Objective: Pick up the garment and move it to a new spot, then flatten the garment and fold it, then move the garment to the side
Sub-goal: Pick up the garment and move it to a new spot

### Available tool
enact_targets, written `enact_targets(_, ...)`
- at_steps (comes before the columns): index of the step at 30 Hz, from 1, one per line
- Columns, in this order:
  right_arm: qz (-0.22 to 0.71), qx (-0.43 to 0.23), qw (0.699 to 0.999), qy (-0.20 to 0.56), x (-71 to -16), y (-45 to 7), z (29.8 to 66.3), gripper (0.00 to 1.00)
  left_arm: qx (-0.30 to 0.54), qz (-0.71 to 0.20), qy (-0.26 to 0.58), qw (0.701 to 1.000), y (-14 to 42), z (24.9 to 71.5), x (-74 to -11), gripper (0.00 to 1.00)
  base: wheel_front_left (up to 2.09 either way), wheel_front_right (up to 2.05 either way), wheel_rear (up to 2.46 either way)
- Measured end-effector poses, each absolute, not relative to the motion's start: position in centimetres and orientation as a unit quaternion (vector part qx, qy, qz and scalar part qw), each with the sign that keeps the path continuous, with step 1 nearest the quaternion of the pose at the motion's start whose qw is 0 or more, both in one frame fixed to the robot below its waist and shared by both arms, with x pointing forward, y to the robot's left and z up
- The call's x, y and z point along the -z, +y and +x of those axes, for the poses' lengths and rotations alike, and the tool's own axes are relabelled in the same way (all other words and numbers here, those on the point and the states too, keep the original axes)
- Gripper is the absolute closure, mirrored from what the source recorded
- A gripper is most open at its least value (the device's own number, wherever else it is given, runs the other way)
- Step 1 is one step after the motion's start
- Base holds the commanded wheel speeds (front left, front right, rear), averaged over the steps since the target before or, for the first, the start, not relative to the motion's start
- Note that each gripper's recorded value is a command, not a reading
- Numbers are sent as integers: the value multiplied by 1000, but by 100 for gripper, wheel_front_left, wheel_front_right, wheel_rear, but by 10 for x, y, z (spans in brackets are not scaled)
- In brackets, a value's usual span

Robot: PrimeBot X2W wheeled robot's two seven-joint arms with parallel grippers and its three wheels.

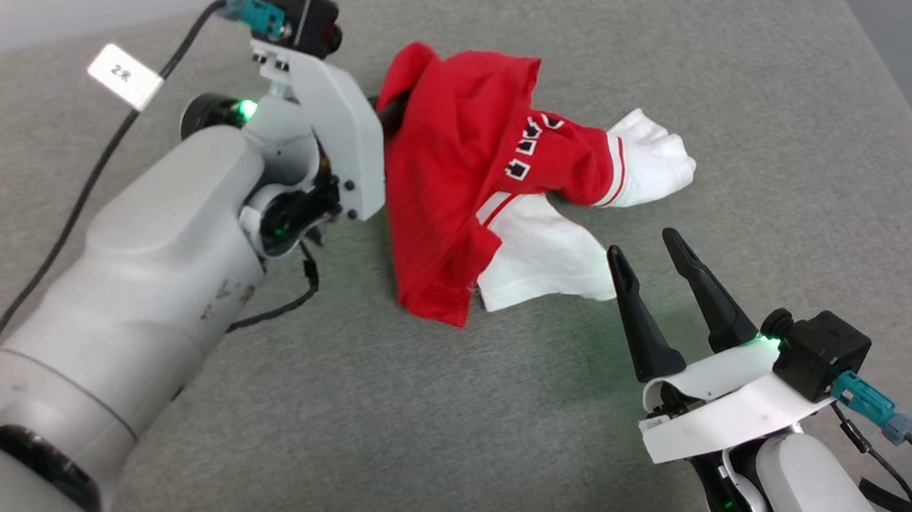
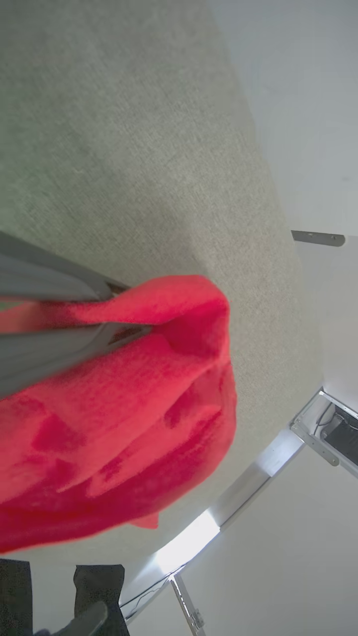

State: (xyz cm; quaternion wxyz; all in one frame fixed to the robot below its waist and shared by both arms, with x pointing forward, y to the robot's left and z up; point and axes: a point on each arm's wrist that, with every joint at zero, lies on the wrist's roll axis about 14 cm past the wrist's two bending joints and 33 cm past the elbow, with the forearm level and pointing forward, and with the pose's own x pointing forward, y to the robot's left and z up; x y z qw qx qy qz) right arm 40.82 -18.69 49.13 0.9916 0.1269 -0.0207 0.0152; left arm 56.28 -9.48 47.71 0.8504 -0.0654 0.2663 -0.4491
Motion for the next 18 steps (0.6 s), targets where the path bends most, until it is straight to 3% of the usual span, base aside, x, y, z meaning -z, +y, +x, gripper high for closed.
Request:
enact_targets(8, 127, -48, 990, -31, -499, -166, 413, 0, 394, -28, 339, 854, -30, 556, -450, 100, 0, 0, 0)
enact_targets(18, 122, -60, 990, -30, -497, -159, 417, 0, 333, 17, 346, 877, 15, 569, -426, 100, 0, 0, 0)
